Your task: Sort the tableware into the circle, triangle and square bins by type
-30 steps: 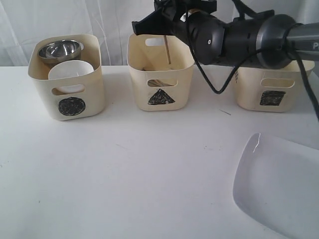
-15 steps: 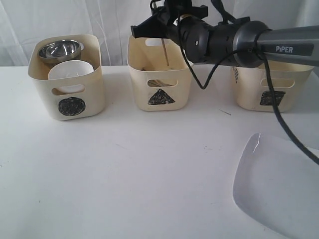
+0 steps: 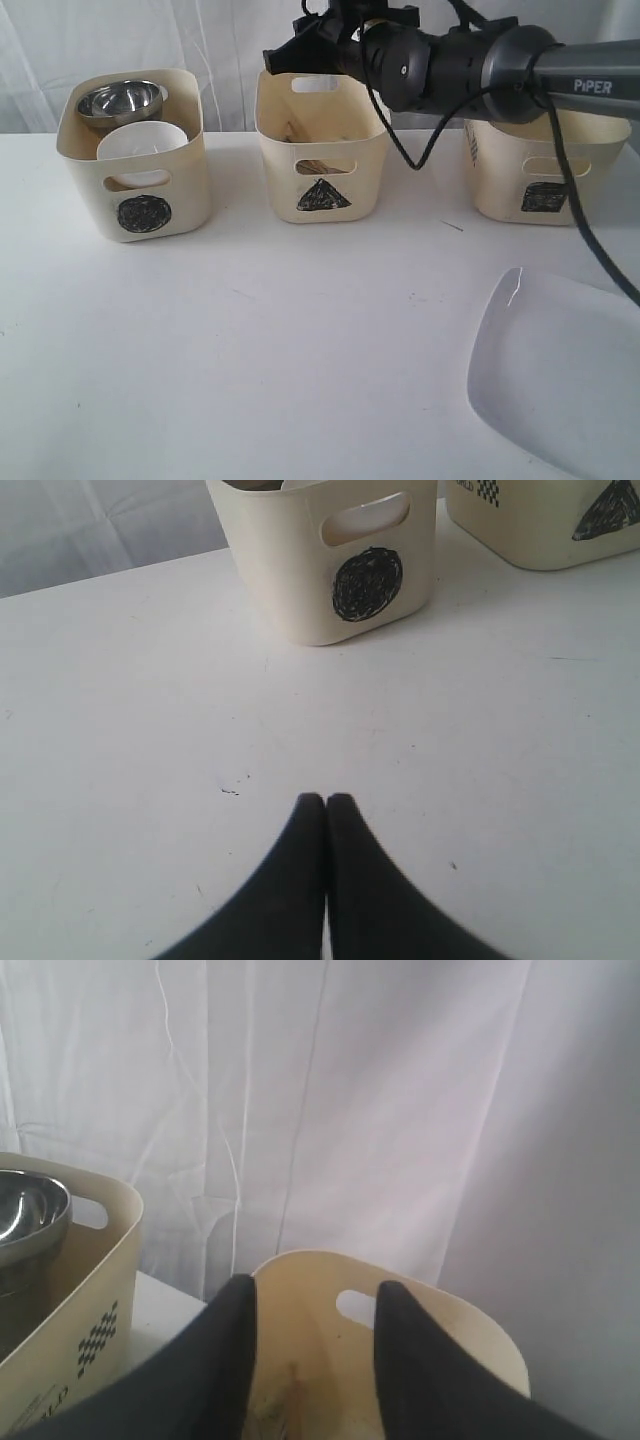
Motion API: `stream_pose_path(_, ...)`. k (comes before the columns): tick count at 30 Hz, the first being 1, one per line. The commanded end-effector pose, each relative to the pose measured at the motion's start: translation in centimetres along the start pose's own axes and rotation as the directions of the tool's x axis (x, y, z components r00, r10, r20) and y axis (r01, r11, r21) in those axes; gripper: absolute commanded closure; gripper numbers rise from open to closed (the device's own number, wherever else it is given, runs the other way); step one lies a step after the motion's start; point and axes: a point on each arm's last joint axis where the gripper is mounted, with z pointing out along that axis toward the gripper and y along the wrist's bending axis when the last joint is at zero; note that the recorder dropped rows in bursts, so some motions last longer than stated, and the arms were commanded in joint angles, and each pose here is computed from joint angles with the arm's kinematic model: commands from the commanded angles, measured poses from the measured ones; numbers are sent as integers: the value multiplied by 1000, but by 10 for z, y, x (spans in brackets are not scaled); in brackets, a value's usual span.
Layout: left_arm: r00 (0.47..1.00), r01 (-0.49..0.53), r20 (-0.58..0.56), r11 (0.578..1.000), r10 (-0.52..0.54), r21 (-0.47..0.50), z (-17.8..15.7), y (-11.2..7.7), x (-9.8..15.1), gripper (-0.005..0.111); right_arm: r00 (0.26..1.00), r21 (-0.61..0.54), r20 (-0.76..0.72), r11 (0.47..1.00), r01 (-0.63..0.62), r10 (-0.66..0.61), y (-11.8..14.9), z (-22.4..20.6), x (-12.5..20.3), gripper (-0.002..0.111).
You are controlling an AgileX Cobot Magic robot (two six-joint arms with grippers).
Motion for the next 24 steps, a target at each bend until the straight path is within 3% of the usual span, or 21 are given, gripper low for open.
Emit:
stream_pose_path(1,1000,3,-2,1000,-3,-1,0,0,1,107,999,-6,-23,999,34,-34,-5,-24,-8,81)
stream_pose_path(7,1000,3,-2,1000,-3,-1,0,0,1,107,998,4,-45,999,39,-39,-10,-77,-5,108)
stream_pose_path(15,1000,3,-2,1000,-3,-1,0,0,1,107,999,34,-16,999,33,-32,-18,-176,1,108)
stream_pose_path(24,1000,3,-2,1000,-3,-1,0,0,1,107,1000,37,8,999,22,-22,-21,-291,41,108)
